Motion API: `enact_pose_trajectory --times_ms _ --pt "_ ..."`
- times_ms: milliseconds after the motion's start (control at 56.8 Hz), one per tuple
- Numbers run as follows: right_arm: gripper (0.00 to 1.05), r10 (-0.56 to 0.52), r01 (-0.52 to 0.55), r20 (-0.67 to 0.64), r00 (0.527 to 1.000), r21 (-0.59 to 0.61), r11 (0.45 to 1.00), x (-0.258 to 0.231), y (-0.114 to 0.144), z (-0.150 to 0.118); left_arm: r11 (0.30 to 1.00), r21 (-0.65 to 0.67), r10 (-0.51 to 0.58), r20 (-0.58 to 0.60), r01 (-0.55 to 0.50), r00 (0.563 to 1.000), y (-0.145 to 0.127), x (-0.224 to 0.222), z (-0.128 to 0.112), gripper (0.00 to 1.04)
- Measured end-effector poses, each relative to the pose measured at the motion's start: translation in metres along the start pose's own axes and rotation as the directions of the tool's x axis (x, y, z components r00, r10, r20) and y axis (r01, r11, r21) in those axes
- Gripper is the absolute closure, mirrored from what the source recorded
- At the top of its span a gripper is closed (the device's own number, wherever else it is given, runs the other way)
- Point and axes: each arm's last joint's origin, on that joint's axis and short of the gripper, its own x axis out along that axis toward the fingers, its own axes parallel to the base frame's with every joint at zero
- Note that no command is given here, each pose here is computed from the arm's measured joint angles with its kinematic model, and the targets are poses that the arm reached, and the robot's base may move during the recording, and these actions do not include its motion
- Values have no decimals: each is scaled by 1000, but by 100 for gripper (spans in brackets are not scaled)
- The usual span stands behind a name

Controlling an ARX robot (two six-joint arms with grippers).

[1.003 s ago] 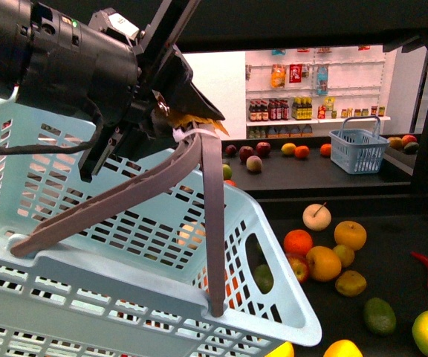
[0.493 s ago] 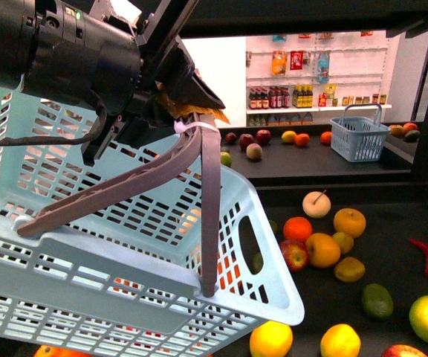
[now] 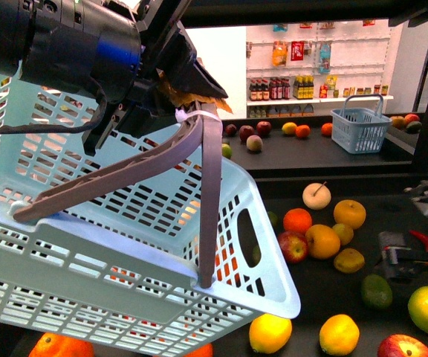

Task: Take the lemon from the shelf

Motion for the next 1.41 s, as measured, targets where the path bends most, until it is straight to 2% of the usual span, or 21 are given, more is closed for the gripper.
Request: enact_pose_trajectory --times_ms 158,352,440,634,775,1021,1056,1162,1232,1408 --pt "7 -11 10 -67 998 -12 1000 43 14 -13 1000 0 1 0 -1 1000 0 0 0 91" --pt "7 -101 101 -111 989 -6 995 78 14 -15 1000 0 0 0 0 1000 0 0 0 91" --pt "7 -99 103 -121 988 22 994 89 14 -13 1000 0 0 0 0 1000 0 0 0 91" --pt "7 -91 96 -131 987 37 995 101 23 -9 1000 0 0 0 0 1000 0 0 0 91" --pt "7 -93 99 -158 983 30 995 109 29 -16 1000 0 0 0 0 1000 0 0 0 91" --pt "7 -133 138 -167 977 18 990 117 32 -18 1000 0 0 0 0 1000 0 0 0 91" --pt "9 -134 139 -167 977 21 990 118 32 -18 1000 0 0 0 0 1000 0 0 0 91" --pt "26 -145 151 -178 973 24 988 118 31 -19 1000 0 1 1 -1 1000 0 0 0 91" --pt "32 -144 152 -179 973 33 988 117 29 -19 1000 0 0 0 0 1000 0 0 0 91" --pt "33 -127 137 -164 978 56 989 104 22 -19 1000 0 1 0 -1 1000 0 0 0 91"
